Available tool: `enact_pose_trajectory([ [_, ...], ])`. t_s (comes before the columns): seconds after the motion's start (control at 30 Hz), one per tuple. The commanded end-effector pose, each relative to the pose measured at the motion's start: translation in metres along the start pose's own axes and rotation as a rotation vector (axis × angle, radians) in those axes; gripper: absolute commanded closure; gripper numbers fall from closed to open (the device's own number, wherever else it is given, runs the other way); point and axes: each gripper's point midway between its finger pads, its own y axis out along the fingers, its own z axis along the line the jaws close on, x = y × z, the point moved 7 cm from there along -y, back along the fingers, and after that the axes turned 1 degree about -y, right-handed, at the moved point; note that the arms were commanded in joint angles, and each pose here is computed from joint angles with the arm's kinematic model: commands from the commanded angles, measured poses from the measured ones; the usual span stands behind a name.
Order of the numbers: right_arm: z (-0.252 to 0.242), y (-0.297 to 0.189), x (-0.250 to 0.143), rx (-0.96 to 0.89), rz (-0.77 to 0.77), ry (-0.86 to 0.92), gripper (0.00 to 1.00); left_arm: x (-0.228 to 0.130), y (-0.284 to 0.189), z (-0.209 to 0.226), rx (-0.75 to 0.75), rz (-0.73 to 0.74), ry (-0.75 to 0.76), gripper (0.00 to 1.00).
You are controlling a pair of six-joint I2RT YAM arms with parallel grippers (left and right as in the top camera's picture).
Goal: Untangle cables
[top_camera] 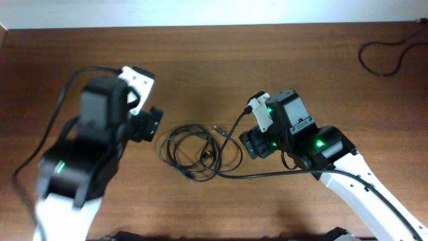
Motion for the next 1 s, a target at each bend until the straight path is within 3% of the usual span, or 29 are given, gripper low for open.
enact_pose_trajectory([
  [0.0,0.000,0.002,0.002,-0.008,-0.014,-0.019,0.17,-0.011,-0.094,0.029,0.114,-0.236,-0.101,0.01],
  [0.07,0.000,0.002,0.003,-0.008,-0.021,-0.020,0.17,-0.039,-0.112,0.028,0.130,-0.266,-0.147,0.01],
  [0.17,0.001,0.002,-0.001,-0.003,0.004,-0.019,0.16,-0.076,-0.084,0.011,0.109,-0.207,-0.291,0.01],
  [0.3,0.001,0.002,0.001,-0.004,-0.007,-0.046,0.16,-0.093,-0.059,-0.009,0.010,-0.173,-0.388,0.01],
  [0.33,0.001,0.002,0.001,-0.004,-0.007,-0.045,0.16,-0.090,-0.058,-0.016,-0.055,-0.179,-0.374,0.01],
  [0.37,0.001,0.002,0.001,-0.004,-0.007,-0.046,0.16,-0.082,-0.062,-0.042,-0.316,-0.226,-0.228,0.01],
  [0.4,0.001,0.002,0.004,-0.005,-0.023,-0.047,0.16,-0.080,-0.061,-0.045,-0.341,-0.230,-0.188,0.01],
  [0.47,0.001,0.002,0.011,-0.006,-0.064,-0.041,0.00,-0.059,-0.054,-0.032,-0.234,-0.307,-0.167,0.01],
  [0.57,0.001,0.033,0.016,0.032,-0.036,0.007,0.01,-0.026,-0.062,0.000,0.005,-0.492,-0.240,0.01],
  [0.63,0.004,0.065,0.011,0.093,0.029,0.016,0.02,-0.029,-0.060,-0.001,0.000,-0.472,-0.236,0.01],
  [0.73,0.008,0.110,-0.006,0.161,0.159,0.147,0.13,-0.034,-0.058,-0.003,-0.004,-0.440,-0.222,0.01],
  [0.77,0.015,0.119,-0.015,0.162,0.218,0.214,0.21,-0.035,-0.058,-0.003,-0.005,-0.435,-0.217,0.01],
  [0.8,0.020,0.118,-0.018,0.149,0.241,0.253,0.22,-0.035,-0.057,-0.003,-0.005,-0.431,-0.217,0.01],
  [0.9,0.045,0.114,-0.042,0.037,0.380,0.534,0.20,-0.037,-0.057,-0.004,-0.008,-0.423,-0.215,0.01],
  [0.97,0.058,0.110,-0.057,-0.108,0.425,0.708,0.11,-0.037,-0.057,-0.004,-0.008,-0.423,-0.215,0.01],
])
